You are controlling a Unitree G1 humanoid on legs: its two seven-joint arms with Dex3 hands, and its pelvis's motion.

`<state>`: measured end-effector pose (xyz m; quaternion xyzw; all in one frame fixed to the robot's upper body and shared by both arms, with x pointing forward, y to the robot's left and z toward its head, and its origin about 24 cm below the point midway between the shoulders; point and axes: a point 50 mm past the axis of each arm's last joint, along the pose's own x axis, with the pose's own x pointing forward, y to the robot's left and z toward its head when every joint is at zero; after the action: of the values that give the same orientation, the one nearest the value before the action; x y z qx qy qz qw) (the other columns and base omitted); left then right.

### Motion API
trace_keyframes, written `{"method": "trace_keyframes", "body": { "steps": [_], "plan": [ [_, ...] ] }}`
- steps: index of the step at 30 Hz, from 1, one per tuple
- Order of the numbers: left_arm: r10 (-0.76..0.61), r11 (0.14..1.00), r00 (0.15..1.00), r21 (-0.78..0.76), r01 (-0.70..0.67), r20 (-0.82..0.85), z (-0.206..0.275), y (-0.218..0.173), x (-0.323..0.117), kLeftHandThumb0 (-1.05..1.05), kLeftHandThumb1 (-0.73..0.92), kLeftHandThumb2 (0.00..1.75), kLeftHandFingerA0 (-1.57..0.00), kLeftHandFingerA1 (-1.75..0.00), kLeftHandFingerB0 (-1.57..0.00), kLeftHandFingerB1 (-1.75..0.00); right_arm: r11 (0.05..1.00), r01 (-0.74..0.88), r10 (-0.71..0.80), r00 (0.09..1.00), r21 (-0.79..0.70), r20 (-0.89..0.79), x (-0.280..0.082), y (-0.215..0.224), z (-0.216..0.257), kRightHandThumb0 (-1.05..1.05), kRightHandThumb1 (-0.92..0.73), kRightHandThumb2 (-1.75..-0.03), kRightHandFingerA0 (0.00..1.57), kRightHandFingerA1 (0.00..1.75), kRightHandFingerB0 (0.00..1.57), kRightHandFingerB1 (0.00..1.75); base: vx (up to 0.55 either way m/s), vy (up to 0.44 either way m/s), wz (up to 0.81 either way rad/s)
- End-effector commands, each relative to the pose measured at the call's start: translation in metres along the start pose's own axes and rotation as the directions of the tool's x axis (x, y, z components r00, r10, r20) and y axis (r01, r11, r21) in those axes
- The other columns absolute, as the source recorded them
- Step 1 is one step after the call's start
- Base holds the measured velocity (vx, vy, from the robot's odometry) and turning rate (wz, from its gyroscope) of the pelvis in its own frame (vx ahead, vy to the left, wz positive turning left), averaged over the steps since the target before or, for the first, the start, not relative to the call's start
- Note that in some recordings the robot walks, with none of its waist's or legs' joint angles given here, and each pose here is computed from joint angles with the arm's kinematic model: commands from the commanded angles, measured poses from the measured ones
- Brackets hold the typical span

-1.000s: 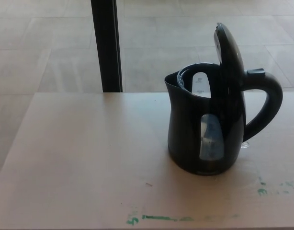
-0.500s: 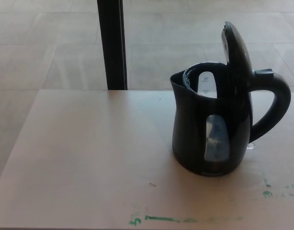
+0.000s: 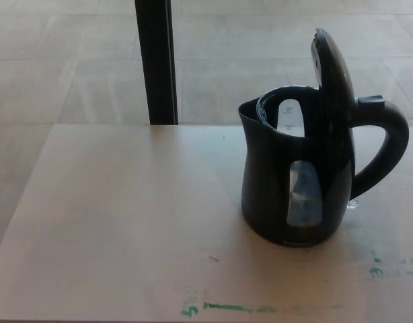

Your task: The robot uses its right hand to push down on the lid of a kettle kept in the middle of the desk to close it

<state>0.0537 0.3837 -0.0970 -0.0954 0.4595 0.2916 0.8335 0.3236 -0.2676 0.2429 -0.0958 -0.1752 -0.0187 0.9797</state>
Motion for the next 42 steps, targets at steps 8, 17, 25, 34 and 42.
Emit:
{"method": "trace_keyframes", "body": {
  "steps": [8, 17, 25, 34, 42],
  "plan": [
    [0.001, 1.0, 1.0, 0.003, -0.001, 0.007, 0.008, 0.01, -0.003, -0.88, 0.92, 0.68, -0.47, -0.46, -0.36, -0.4, 0.984, -0.088, 0.077, 0.994, -0.153, -0.08, 0.038, 0.033, -0.003, -0.7, -0.86, -0.66, 0.64, 0.53, 0.56, 0.45, 0.0, 0.0, 0.0],
    [0.02, 1.0, 1.0, -0.01, -0.02, 0.008, 0.006, 0.013, -0.004, -0.88, 0.91, 0.68, -0.48, -0.46, -0.37, -0.4, 0.97, -0.109, 0.09, 0.991, -0.219, -0.097, 0.059, 0.042, -0.001, -0.69, -0.85, -0.65, 0.6, 0.52, 0.52, 0.45, 0.0, 0.0, 0.0],
    [-0.001, 1.0, 1.0, 0.001, 0.001, 0.0, 0.006, 0.015, -0.005, -0.89, 0.92, 0.68, -0.46, -0.45, -0.33, -0.39, 0.923, -0.13, 0.093, 0.989, -0.363, -0.119, 0.069, 0.049, -0.007, -0.68, -0.88, -0.66, 0.61, 0.49, 0.51, 0.44, 0.0, 0.0, 0.0],
    [0.002, 0.999, 1.0, 0.048, -0.001, -0.009, 0.005, 0.016, -0.006, -0.9, 0.82, 0.79, -0.47, -0.5, -0.37, -0.44, 0.869, -0.245, 0.2, 0.969, -0.43, -0.148, 0.071, 0.092, -0.018, -0.67, -0.84, -0.65, 0.58, 0.5, 0.54, 0.42, 0.0, 0.0, 0.0],
    [-0.018, 0.998, 1.0, 0.06, 0.018, -0.002, 0.008, 0.015, -0.006, -0.87, 0.92, 0.68, -0.48, -0.44, -0.38, -0.38, 0.732, -0.357, 0.338, 0.93, -0.58, -0.144, 0.072, 0.137, -0.011, -0.73, -0.85, -0.65, 0.57, 0.65, 0.53, 0.45, 0.0, 0.0, 0.0]
  ]
}}
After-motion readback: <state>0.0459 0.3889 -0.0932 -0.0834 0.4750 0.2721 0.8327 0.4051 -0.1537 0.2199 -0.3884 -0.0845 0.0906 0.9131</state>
